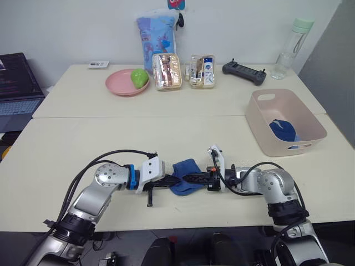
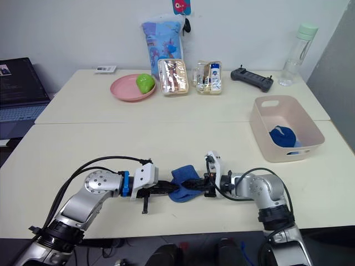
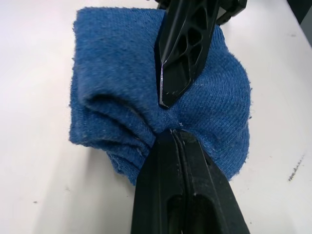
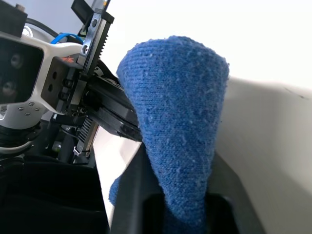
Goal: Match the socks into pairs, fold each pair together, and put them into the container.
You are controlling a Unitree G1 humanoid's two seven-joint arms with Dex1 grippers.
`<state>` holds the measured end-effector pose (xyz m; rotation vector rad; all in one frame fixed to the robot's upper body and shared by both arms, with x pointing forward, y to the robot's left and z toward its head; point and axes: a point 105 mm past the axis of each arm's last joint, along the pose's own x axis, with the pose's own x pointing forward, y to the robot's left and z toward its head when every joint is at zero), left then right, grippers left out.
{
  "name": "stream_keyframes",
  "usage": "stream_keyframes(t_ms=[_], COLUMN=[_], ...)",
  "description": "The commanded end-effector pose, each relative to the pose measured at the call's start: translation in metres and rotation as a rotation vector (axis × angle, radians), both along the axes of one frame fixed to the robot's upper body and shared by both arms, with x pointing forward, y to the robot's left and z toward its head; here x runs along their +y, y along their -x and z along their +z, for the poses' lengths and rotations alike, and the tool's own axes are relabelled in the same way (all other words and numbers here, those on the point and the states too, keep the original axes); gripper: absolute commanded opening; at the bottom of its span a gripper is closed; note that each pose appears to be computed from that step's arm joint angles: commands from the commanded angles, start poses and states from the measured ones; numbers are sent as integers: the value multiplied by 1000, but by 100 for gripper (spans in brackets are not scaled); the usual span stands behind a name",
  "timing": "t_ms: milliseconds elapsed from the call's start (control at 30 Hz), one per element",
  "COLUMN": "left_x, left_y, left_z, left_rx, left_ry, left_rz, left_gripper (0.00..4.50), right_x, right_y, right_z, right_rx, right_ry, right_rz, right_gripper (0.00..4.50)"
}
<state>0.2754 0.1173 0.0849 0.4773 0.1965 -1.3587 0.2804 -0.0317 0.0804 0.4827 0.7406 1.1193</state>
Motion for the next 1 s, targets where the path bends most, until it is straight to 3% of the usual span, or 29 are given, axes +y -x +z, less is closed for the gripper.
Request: stream_keyframes(t_ms=[33,200,333,500,600,700,800,1000], left_x=[9,-2,-35,-67,-90,-111,-124,-131], left_y=[-8,-20,-34,-39,-48,-47,-37,-23], left_z=[26,95,159,191,197,198,192,166], left_rx=[-3,70,-12,-124,-190,-200,-185,-151], left_ry=[53,284,472,530,557,596,598,528], left_rz=[18,32,13,-13,-3,-27,-75,-111], left_gripper=[36,181,309,450,450,450,450,450], right_x=[-12,-37,-79,-145,-189,-216,-235,-246], right_y=[-2,-12,-39,-59,-62,-68,-78,-98], right_z=[10,51,114,180,223,233,222,167], right_rx=[-59,-200,-463,-797,-1017,-1261,-1402,-1440], right_ry=[-7,-44,-13,238,479,920,1247,1502], right_rz=[-31,-137,-355,-580,-678,-611,-461,-116], right_gripper=[17,17,17,17,17,17,17,17])
